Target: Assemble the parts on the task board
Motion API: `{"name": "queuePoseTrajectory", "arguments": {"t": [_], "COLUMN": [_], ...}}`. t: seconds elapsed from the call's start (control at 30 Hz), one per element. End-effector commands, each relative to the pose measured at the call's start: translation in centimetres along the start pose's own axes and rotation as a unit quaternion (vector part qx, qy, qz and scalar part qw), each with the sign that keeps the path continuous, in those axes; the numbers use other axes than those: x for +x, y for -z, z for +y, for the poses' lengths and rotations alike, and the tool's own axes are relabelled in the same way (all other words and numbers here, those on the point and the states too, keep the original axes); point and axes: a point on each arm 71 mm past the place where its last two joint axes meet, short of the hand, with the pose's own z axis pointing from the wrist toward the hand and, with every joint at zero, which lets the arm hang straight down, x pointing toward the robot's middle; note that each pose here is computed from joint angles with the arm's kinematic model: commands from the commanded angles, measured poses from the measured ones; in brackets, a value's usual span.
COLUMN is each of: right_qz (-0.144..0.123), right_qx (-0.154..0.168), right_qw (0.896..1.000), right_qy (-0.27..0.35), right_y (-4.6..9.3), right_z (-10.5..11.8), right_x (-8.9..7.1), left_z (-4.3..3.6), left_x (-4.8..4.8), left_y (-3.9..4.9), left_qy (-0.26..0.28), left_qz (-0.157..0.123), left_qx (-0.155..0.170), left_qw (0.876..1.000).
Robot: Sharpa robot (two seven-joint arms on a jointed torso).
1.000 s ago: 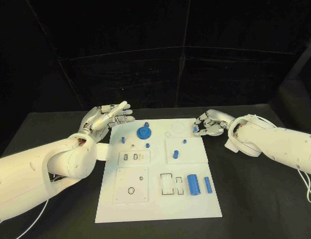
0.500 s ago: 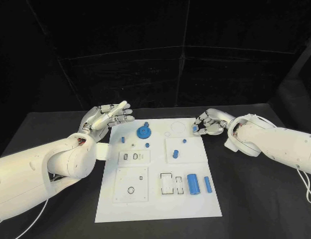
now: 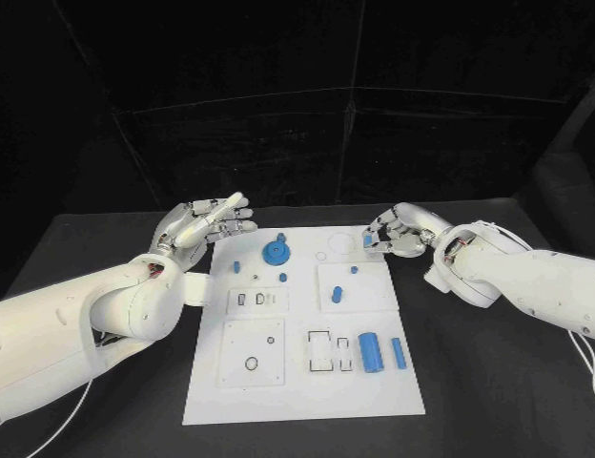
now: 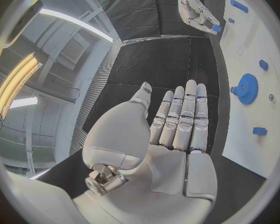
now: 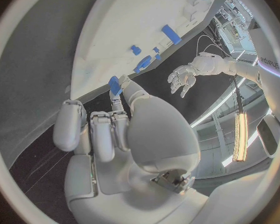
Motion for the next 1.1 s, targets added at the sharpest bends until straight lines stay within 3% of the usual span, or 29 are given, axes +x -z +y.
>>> {"name": "queuePoseTrajectory", "arguments": {"t": [0.03, 0.27, 0.53, 1.1], "right_qz": [-0.019, 0.012, 0.053, 0.112], "right_qx": [0.019, 0.012, -0.002, -0.041], "right_qw": [1.0, 1.0, 0.998, 0.99], "right_qy": [-0.003, 0.0, 0.023, 0.076], "right_y": [0.2, 0.1, -1.5, -3.8], "right_z": [1.2, 5.4, 10.6, 16.2], "right_x": [0.1, 2.3, 5.9, 10.2], "left_z": [-0.17, -0.28, -0.34, -0.34], "left_x": [0.05, -0.29, -0.53, -0.24], "left_y": [0.0, -0.08, -0.3, -0.54], "left_qy": [0.001, -0.002, -0.005, -0.005], "left_qz": [0.005, 0.0, -0.004, -0.002], "left_qx": [0.004, 0.006, 0.007, 0.005], "left_qw": [1.0, 1.0, 1.0, 1.0]}}
